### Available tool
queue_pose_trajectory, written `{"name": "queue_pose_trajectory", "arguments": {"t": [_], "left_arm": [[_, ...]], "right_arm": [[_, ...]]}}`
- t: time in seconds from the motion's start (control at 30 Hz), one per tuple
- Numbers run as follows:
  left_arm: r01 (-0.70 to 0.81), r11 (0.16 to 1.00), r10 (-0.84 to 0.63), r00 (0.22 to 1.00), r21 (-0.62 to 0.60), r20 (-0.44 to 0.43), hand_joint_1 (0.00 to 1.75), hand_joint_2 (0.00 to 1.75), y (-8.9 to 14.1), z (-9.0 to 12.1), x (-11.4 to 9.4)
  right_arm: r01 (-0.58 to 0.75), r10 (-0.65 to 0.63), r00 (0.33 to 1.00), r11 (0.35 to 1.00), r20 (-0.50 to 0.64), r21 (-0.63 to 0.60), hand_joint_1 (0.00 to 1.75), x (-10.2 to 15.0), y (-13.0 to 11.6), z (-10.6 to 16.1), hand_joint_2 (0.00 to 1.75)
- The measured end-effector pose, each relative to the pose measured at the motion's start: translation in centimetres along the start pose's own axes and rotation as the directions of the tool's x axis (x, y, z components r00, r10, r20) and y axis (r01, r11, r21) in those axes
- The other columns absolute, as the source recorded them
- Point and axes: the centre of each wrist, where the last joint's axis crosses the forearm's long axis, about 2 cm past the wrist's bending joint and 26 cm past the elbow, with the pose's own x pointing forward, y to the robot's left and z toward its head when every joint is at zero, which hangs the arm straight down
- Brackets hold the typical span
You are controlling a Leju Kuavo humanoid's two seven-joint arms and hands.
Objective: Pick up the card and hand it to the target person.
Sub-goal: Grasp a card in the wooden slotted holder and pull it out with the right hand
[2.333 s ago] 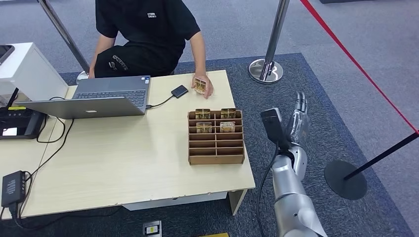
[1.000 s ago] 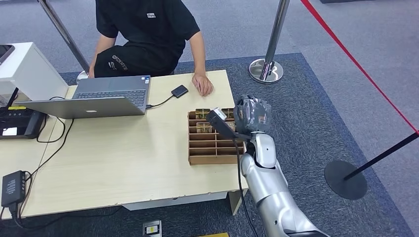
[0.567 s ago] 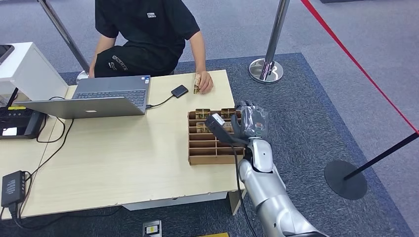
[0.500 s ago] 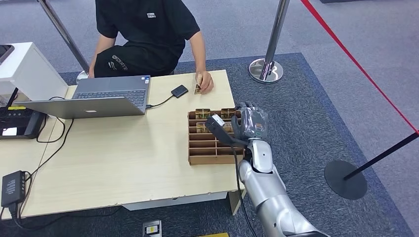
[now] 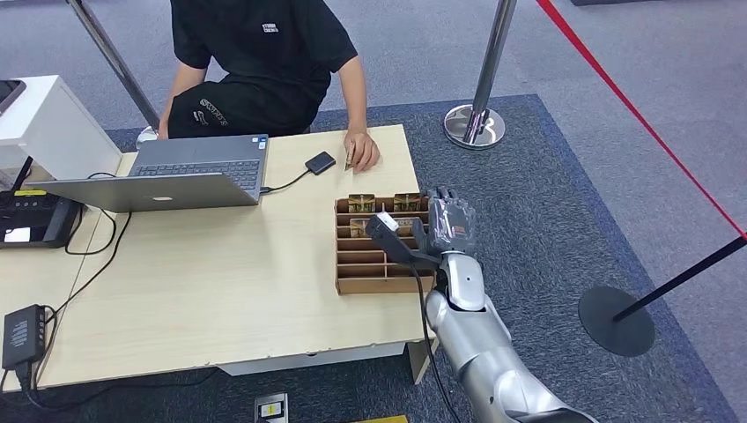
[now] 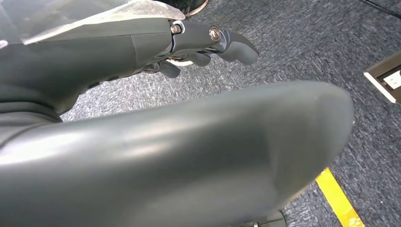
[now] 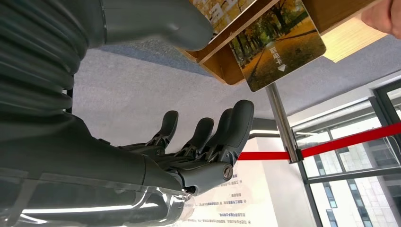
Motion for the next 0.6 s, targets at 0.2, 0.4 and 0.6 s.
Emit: {"name": "queue_pose_trajectory", "arguments": {"t": [0.2,0.4,0.6], "left_arm": [[0.005,1.0,-0.005,1.0,-0.001,0.002,0.0,0.0,0.0,0.0,0.01],[0.012,1.0,-0.012,1.0,-0.003,-0.005,0.0,0.0,0.0,0.0,0.01],[0.017,1.0,-0.017,1.0,-0.003,-0.007,0.0,0.0,0.0,0.0,0.03]], "right_arm": [[-0.005,0.005,1.0,1.0,0.004,0.006,0.71,-0.1,0.09,0.06,1.75],[-0.014,0.013,1.0,1.0,0.021,0.015,0.75,0.11,0.25,0.19,1.75],[-0.018,0.017,0.999,0.999,0.027,0.028,0.78,0.19,0.49,0.4,1.75]]}}
